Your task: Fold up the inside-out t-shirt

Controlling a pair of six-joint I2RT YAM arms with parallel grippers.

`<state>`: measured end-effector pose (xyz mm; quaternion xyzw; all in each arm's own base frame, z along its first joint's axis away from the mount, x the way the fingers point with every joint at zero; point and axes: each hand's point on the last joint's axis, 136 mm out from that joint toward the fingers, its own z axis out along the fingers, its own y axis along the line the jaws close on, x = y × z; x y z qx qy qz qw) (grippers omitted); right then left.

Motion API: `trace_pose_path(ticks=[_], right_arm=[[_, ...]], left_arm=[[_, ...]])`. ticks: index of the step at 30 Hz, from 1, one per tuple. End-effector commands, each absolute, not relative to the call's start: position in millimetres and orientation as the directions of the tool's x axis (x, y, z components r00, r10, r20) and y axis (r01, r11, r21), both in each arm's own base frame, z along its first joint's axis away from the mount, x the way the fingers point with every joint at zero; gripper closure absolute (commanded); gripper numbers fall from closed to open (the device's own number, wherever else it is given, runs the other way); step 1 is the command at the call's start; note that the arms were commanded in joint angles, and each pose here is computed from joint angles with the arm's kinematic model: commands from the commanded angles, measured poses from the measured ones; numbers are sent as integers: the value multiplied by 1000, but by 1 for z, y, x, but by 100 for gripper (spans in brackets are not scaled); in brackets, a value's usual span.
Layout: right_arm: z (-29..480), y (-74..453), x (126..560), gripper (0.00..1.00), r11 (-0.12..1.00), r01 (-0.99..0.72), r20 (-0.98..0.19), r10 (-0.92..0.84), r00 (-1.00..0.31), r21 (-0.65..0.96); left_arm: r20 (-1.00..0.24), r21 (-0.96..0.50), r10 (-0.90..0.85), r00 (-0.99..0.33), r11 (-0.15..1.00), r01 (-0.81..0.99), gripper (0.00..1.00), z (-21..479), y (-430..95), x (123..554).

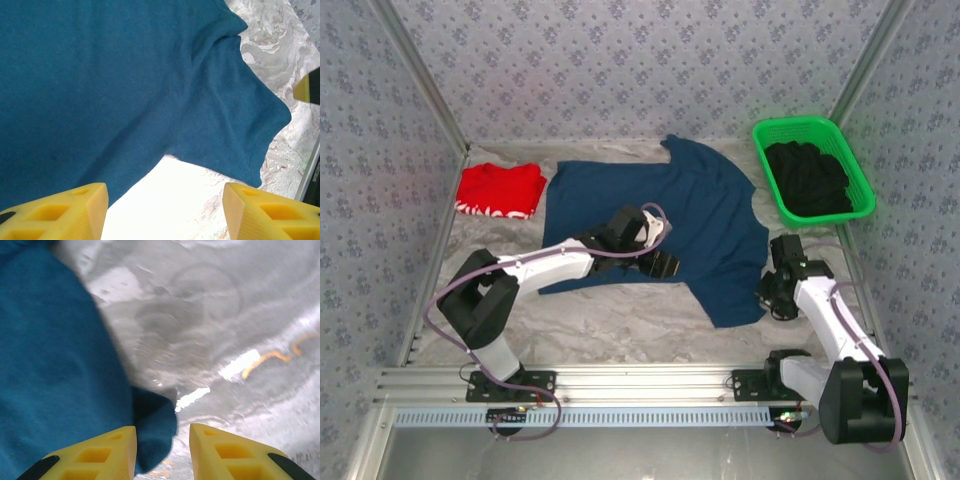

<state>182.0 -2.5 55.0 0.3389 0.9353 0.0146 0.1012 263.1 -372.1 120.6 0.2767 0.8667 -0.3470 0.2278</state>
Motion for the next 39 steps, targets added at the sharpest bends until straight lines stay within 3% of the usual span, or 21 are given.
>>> trace_pose_path(ticks=[1, 13, 22, 32, 39], right_arm=[[49, -9, 160, 64, 681, 732, -128, 730, -672, 41], [31, 4, 177, 61, 666, 739, -81, 746, -662, 101], [5, 8, 177, 64, 660, 743, -57, 751, -658, 113], [-4, -2, 165, 83, 662, 748, -81, 749, -657, 52], [7, -8, 157, 91, 633, 773, -133, 771, -623, 50]], left_arm=[[-642, -462, 291, -710, 592, 660, 38, 148, -372, 264], [-661, -436, 298, -688, 594, 676, 38, 154, -368, 264], [-661, -428, 297, -689, 605, 671, 38, 154, -364, 264], [-672, -400, 302, -676, 621, 674, 38, 157, -357, 265], [-623, -422, 212, -753, 720, 551, 38, 150, -323, 286]])
